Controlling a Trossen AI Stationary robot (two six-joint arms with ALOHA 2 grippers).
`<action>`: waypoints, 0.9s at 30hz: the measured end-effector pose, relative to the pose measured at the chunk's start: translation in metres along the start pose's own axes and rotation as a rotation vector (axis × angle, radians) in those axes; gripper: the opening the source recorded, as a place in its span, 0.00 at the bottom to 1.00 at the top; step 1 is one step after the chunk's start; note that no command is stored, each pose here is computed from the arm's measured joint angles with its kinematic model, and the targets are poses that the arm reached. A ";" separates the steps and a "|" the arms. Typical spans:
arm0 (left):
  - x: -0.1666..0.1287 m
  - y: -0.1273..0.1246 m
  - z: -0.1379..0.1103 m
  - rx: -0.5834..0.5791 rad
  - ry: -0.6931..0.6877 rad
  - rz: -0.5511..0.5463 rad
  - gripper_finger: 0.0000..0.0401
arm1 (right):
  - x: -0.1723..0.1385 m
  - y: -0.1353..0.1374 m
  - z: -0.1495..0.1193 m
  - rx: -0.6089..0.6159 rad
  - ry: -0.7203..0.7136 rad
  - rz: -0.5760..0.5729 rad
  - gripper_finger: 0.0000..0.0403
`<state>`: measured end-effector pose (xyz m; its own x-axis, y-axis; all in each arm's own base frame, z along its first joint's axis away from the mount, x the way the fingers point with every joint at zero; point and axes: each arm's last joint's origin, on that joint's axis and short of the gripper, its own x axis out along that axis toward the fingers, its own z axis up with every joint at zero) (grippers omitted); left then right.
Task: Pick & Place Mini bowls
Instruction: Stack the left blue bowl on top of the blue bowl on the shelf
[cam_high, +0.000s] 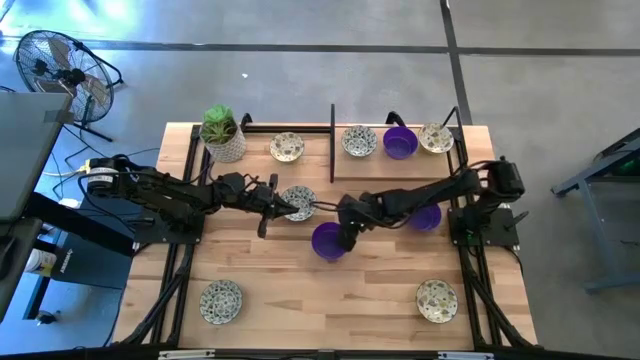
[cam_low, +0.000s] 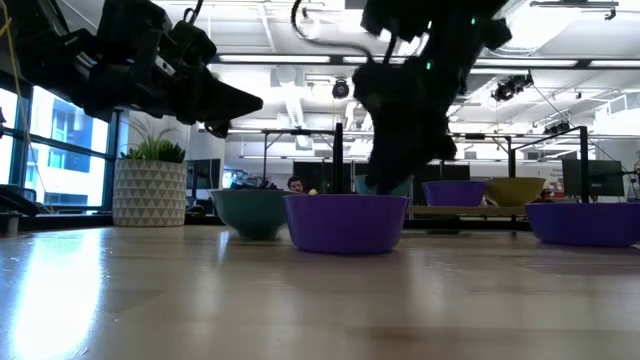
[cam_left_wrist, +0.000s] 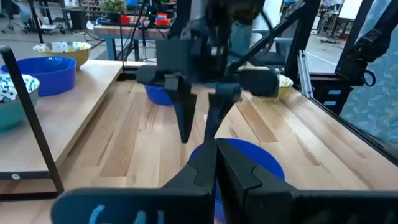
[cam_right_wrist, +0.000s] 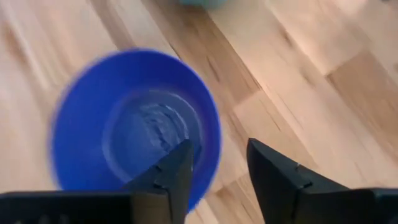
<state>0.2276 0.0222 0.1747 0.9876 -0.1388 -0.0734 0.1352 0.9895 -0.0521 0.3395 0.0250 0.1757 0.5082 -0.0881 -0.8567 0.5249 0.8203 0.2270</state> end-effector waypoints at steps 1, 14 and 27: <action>0.000 0.000 0.000 -0.001 0.004 0.000 0.01 | 0.005 0.000 -0.002 -0.002 0.013 -0.005 0.31; 0.000 0.000 0.000 -0.003 0.003 -0.001 0.01 | 0.017 0.003 -0.002 -0.048 0.027 0.044 0.01; 0.000 0.000 0.000 -0.009 0.002 -0.005 0.01 | -0.006 -0.008 0.009 -0.066 0.034 0.096 0.02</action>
<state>0.2276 0.0221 0.1746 0.9867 -0.1442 -0.0750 0.1398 0.9883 -0.0613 0.3389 0.0139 0.1835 0.5297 0.0108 -0.8481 0.4288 0.8593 0.2787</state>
